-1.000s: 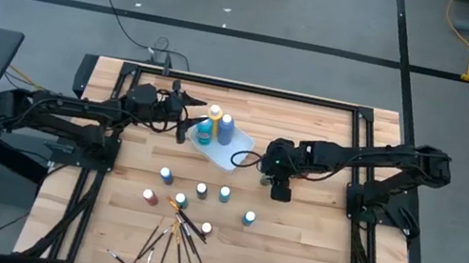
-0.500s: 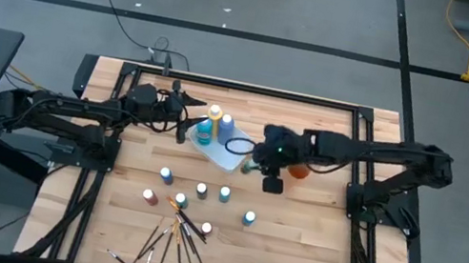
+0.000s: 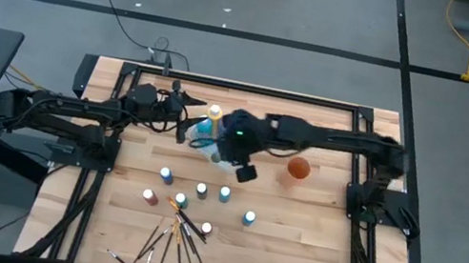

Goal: Pick & Place Paint Supplies
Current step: Put the green paint bottle into the white bin

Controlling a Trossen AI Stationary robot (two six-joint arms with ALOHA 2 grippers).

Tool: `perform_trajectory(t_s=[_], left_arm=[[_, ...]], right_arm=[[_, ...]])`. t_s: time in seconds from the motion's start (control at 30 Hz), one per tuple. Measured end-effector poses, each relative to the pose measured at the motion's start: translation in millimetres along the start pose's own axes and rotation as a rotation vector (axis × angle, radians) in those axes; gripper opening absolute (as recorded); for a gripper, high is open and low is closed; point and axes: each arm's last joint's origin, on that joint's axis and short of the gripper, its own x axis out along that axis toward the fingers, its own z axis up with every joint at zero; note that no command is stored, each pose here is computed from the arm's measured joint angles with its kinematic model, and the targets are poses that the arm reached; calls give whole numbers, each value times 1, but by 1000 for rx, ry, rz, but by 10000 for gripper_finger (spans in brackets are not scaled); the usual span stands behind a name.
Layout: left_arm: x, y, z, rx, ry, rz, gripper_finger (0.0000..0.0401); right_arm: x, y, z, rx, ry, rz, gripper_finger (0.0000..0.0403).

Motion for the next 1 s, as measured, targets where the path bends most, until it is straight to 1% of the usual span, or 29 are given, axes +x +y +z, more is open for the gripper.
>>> perform_trajectory(t_s=[0.1,0.17,0.23,0.33,0.43,0.6,0.73,0.9,1.0], left_arm=[[0,0,-1,-18,6,-1,217],[0,0,-1,-26,8,-1,217],[0,0,-1,-27,8,-2,217],[0,0,-1,-27,10,-2,217],[0,0,-1,-28,10,-1,217],[0,0,-2,-29,24,-4,217],[0,-1,-4,-30,43,-10,217],[0,-1,-6,-43,56,-13,217],[0,-1,-6,-44,56,-15,217]], right_arm=[[29,-16,-8,19,55,-3,116],[41,-24,-13,40,73,-11,118],[51,-27,-17,89,88,-23,119],[60,-29,-23,148,115,-25,120],[67,-34,-22,198,79,-64,121],[84,-36,-26,275,115,-135,122],[88,-36,-28,279,133,-163,122],[91,-38,-28,278,119,-212,123],[92,-40,-28,259,124,-234,133]])
